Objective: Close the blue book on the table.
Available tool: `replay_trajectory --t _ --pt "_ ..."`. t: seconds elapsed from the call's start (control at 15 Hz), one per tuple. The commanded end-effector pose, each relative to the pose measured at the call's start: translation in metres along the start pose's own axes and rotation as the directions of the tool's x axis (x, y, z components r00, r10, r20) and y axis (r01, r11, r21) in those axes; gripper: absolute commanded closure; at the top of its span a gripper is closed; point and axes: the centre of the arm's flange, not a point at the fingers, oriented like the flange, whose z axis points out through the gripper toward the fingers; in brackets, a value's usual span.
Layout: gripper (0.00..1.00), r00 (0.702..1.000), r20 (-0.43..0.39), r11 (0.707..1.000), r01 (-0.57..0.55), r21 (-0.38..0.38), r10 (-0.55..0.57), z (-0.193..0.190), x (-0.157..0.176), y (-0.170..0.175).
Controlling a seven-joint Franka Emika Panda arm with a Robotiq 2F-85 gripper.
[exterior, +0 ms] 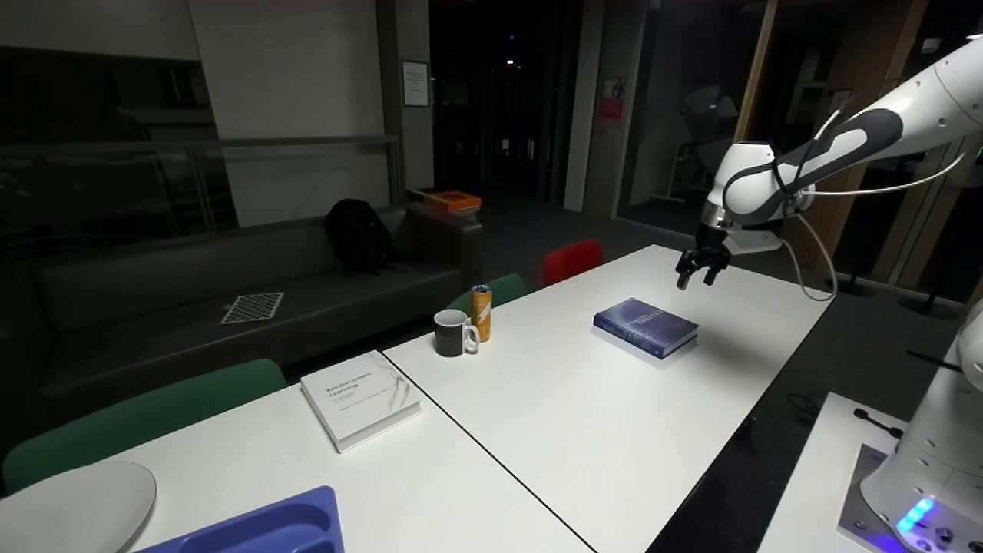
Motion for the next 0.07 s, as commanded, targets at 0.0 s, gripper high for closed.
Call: replay_trajectory --t 0.0 --pt "0.0 1.0 0.0 1.0 0.0 0.0 0.0 0.0 0.0 0.0"
